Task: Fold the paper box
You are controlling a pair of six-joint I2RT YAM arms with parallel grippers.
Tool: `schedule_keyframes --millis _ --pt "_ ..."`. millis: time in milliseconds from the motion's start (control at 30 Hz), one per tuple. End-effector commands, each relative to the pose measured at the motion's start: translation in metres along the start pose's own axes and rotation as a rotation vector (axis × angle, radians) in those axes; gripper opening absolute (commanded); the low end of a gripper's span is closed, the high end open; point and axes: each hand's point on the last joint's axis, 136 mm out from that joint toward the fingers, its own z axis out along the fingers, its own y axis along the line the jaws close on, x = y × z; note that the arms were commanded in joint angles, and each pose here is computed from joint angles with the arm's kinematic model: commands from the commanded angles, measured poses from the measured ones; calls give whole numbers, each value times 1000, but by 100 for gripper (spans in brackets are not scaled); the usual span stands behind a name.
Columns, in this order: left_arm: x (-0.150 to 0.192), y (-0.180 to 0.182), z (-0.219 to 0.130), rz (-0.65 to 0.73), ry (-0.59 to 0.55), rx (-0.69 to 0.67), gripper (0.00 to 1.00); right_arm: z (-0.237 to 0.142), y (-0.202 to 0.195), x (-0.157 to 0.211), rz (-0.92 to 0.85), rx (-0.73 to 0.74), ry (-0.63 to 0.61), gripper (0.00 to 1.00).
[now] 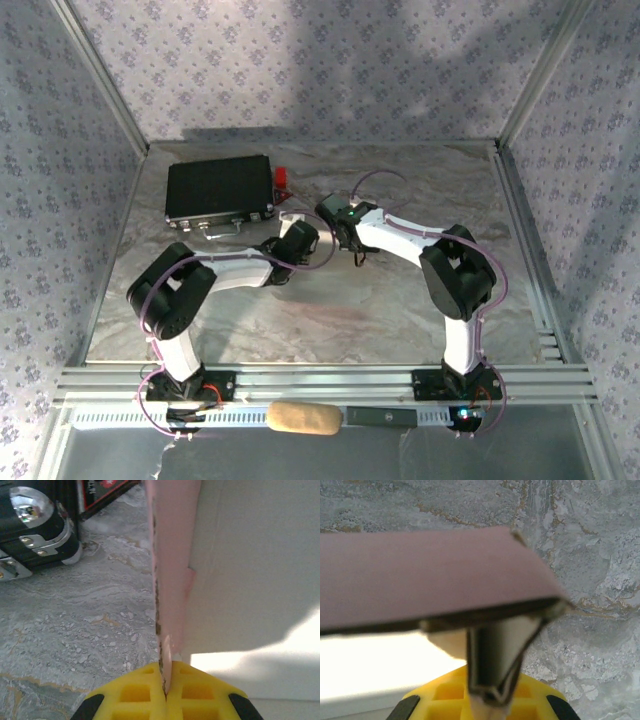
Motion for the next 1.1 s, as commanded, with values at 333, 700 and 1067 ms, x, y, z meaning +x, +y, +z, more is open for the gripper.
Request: schedule_keyframes --millis 333,700,1067 --pt "-1 2 -20 26 13 65 41 9 -7 11 -16 19 43 0" --pt "-28 7 -24 33 15 208 45 9 -5 10 -22 18 52 0" --pt "-33 1 -7 60 37 181 39 8 -2 9 -25 5 54 0"
